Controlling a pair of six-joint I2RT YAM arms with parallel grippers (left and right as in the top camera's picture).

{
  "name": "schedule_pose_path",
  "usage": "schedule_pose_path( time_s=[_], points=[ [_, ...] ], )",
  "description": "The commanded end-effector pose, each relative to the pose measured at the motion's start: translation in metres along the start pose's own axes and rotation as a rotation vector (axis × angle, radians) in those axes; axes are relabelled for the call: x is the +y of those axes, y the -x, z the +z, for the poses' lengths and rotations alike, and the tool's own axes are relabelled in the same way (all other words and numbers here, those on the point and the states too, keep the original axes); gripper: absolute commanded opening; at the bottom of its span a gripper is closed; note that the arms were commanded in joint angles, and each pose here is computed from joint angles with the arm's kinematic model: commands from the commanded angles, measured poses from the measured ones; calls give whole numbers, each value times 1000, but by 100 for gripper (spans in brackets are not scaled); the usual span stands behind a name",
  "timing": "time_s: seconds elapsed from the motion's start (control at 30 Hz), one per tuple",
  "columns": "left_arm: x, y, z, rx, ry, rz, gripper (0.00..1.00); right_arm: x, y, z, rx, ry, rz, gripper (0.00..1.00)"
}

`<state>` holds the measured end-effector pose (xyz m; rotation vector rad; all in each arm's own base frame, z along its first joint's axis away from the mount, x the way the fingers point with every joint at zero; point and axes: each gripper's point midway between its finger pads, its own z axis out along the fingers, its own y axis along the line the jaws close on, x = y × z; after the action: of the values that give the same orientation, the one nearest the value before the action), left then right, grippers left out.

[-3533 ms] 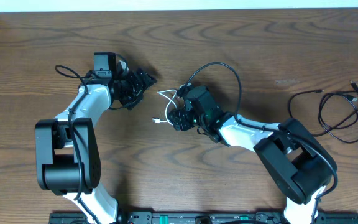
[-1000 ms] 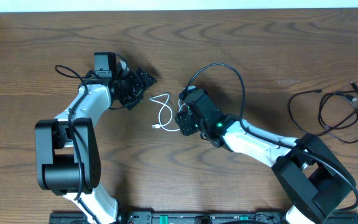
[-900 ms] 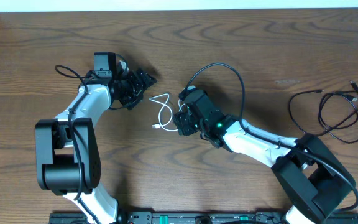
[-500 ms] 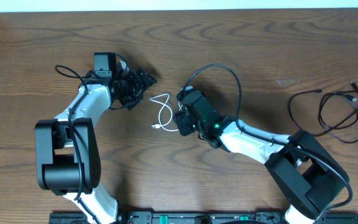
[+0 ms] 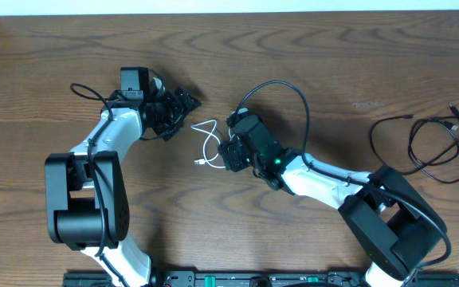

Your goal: Untangle cables

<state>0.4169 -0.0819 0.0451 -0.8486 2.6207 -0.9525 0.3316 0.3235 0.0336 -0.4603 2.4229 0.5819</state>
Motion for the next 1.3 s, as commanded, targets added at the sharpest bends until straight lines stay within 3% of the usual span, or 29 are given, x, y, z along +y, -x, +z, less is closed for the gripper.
schedule_pose_path(
  time_s=[0.0,0.1,0.23,0.87,1.27],
  points=[
    [3,-3,2,18,-1,4,86,-1,-6,3,10,-16,-10,69],
    [3,-3,2,18,-1,4,86,-1,-6,3,10,-15,-10,77],
    [3,-3,2,18,-1,4,86,0,-6,3,7,-14,-10,79],
    [3,-3,2,18,-1,4,86,10,15,9,-91,29,-15,74],
    [3,-3,2,18,-1,4,86,8,7,22,-81,28,-18,80]
  ],
)
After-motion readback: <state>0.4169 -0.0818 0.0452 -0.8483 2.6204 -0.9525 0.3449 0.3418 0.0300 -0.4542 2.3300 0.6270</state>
